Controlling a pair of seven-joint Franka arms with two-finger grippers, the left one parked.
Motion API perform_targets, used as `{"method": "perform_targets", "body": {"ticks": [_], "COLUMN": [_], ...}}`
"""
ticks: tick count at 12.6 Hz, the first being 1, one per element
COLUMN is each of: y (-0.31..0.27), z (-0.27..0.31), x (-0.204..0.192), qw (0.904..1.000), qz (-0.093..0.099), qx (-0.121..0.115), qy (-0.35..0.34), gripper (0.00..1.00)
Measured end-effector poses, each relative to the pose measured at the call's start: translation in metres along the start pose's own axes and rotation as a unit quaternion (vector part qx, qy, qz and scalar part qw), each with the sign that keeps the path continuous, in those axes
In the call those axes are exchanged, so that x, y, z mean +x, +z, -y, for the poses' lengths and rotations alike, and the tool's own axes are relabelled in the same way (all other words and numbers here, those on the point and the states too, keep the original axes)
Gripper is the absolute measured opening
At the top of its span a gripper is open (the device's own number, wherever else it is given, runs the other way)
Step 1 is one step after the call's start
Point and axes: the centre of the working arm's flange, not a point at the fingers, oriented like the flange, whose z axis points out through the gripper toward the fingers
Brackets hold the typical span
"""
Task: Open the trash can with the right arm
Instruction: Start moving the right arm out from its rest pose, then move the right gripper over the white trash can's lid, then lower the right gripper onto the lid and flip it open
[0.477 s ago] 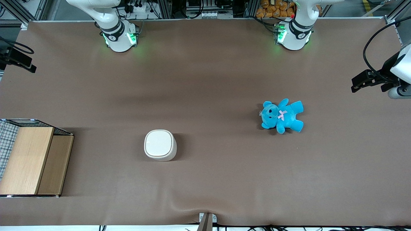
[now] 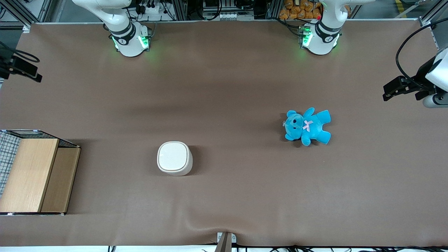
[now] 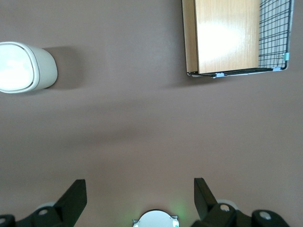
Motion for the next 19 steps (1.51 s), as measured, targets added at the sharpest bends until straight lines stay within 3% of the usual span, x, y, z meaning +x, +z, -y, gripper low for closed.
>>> {"method": "perform_targets", "body": {"ticks": [3, 8, 9, 12, 16, 17, 19], "y": [0.041, 0.127, 0.143, 0.184, 0.237, 0.249, 0.268], "z": [0.043, 0.166, 0.189, 0.242, 0.276, 0.285, 0.299], "x": [0.03, 0.079, 0.083, 0.095, 0.116, 0.117, 0.121], "qw": [0.9989, 0.9961, 0.996, 0.9957, 0.9945, 0.9949, 0.9953], "qz": [0.03, 0.022, 0.019, 0.0, -0.024, -0.024, -0.033], "qx": [0.006, -0.007, -0.01, -0.009, -0.003, -0.004, -0.001], "qy": [-0.035, -0.085, -0.087, -0.092, -0.102, -0.098, -0.091], "gripper": [1.0, 1.0, 0.93, 0.53, 0.09, 0.01, 0.01]}}
